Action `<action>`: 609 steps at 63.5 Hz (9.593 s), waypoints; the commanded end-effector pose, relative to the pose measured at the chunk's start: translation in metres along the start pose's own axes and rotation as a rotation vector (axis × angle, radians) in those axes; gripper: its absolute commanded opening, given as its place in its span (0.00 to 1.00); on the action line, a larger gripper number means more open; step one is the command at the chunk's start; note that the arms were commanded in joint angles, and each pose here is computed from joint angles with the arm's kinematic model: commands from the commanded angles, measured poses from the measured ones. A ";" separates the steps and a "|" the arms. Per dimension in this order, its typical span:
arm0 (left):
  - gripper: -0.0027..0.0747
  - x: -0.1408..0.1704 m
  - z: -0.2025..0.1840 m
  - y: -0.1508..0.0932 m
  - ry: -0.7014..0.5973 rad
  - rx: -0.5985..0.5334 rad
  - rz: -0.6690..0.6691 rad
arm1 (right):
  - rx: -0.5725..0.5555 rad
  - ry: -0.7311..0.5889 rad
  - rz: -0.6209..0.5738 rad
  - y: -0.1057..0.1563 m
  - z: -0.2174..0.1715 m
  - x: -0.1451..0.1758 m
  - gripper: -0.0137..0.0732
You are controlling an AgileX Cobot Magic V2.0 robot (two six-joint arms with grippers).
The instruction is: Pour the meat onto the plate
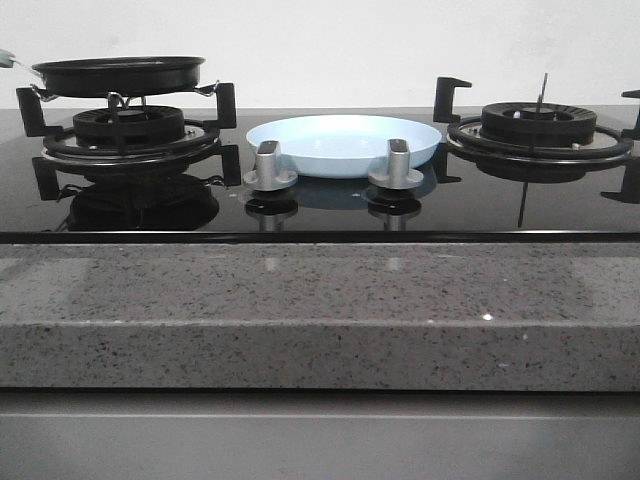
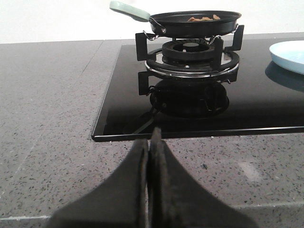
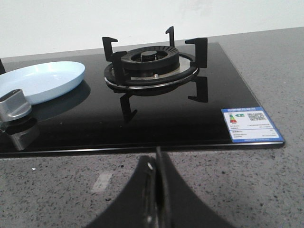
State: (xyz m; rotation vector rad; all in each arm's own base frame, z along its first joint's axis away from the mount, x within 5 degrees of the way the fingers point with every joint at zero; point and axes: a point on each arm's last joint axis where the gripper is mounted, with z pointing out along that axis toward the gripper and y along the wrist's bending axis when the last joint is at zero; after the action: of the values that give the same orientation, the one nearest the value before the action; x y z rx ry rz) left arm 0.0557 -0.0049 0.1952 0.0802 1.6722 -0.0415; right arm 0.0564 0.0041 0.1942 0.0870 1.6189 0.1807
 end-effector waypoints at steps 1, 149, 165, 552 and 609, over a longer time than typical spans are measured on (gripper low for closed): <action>0.01 -0.006 -0.001 0.000 -0.095 -0.003 -0.018 | 0.002 -0.096 -0.021 0.000 -0.002 -0.009 0.09; 0.01 -0.111 -0.005 0.002 -0.184 0.012 -0.070 | 0.005 -0.100 -0.114 0.020 -0.013 -0.120 0.09; 0.01 -0.168 0.033 0.003 -0.109 0.014 -0.071 | 0.042 0.007 -0.188 0.025 0.020 -0.170 0.09; 0.67 -0.174 0.045 0.003 -0.068 0.015 -0.069 | -0.307 0.784 0.062 0.133 0.241 -0.142 0.09; 0.67 -0.174 0.045 0.003 -0.068 0.015 -0.069 | -0.300 0.771 0.068 0.133 0.247 -0.138 0.09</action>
State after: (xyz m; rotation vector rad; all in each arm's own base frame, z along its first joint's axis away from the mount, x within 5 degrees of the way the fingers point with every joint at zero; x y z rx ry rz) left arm 0.1179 -0.0099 0.3435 0.0493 1.7192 -0.0949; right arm 0.3067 0.1281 0.3182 -0.2071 2.4361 0.5166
